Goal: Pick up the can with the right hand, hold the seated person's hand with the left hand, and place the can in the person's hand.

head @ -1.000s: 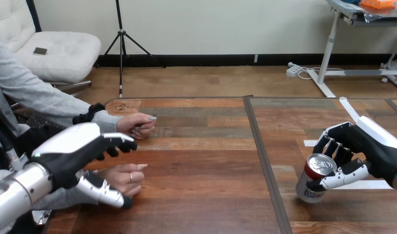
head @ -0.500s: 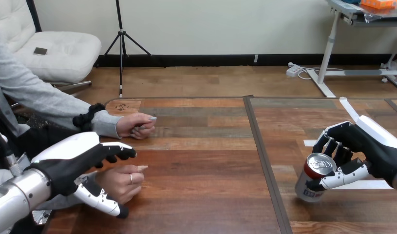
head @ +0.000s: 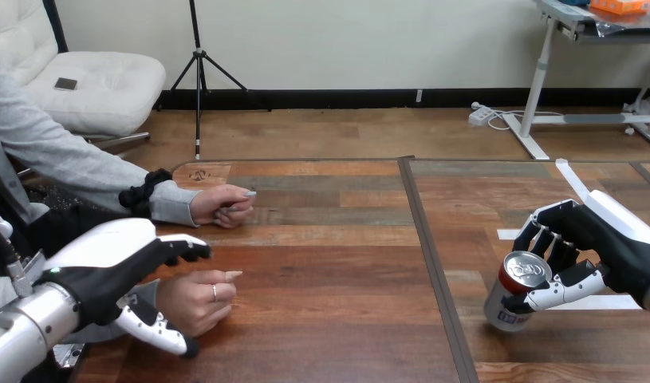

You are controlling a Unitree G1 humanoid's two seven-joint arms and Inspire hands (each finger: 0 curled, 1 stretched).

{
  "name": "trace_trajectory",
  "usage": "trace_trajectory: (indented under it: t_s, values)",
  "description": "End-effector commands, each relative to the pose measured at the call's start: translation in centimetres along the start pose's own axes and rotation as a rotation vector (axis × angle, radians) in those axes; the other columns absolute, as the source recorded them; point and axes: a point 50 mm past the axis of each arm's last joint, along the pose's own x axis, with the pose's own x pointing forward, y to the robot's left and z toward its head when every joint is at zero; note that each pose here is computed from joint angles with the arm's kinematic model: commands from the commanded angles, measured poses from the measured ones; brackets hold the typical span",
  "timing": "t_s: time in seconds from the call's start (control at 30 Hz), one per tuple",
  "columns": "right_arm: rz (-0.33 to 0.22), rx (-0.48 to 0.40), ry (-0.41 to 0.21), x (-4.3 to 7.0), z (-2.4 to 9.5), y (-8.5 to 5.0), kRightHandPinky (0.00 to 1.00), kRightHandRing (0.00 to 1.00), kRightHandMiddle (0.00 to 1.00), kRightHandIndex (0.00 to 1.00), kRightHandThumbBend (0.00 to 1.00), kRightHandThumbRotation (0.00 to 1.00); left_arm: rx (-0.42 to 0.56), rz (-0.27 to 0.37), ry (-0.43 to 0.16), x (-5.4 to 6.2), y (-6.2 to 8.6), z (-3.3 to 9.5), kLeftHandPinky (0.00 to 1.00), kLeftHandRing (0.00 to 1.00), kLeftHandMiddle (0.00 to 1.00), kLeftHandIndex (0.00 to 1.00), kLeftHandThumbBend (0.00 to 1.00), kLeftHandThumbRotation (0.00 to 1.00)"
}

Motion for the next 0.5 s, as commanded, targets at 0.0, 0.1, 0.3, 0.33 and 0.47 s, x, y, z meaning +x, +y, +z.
trace_trajectory:
  t_s: [0.0,0.1,0.3,0.33,0.47]
  values:
    - [-0.155,-0.024,-0.102,1.05,2.31,-4.11,0.29,0.32,0.37,0.41,0.85,0.00,0.108,0.094,0.012,0.04,1.35,-0.32,0.74,0.80,0.82,0.81,1.00,0.26]
    - [-0.154,-0.022,-0.102,1.03,2.31,-4.11,0.29,0.32,0.37,0.41,0.85,0.00,0.145,0.107,0.041,0.11,1.21,-0.53,0.74,0.78,0.80,0.80,1.00,0.27]
    - [-0.158,-0.022,-0.110,0.94,2.33,-4.10,0.28,0.31,0.37,0.41,0.86,0.00,0.211,0.131,0.090,0.17,1.02,-0.95,0.75,0.78,0.80,0.79,1.00,0.26]
    - [-0.158,-0.022,-0.112,0.92,2.34,-4.10,0.28,0.31,0.36,0.41,0.86,0.00,0.217,0.135,0.094,0.18,1.00,-1.00,0.75,0.78,0.80,0.79,1.00,0.25]
    - [-0.155,-0.015,-0.116,0.89,2.32,-4.11,0.27,0.30,0.35,0.41,0.86,0.00,0.241,0.150,0.112,0.24,0.91,-1.28,0.75,0.77,0.79,0.78,1.00,0.24]
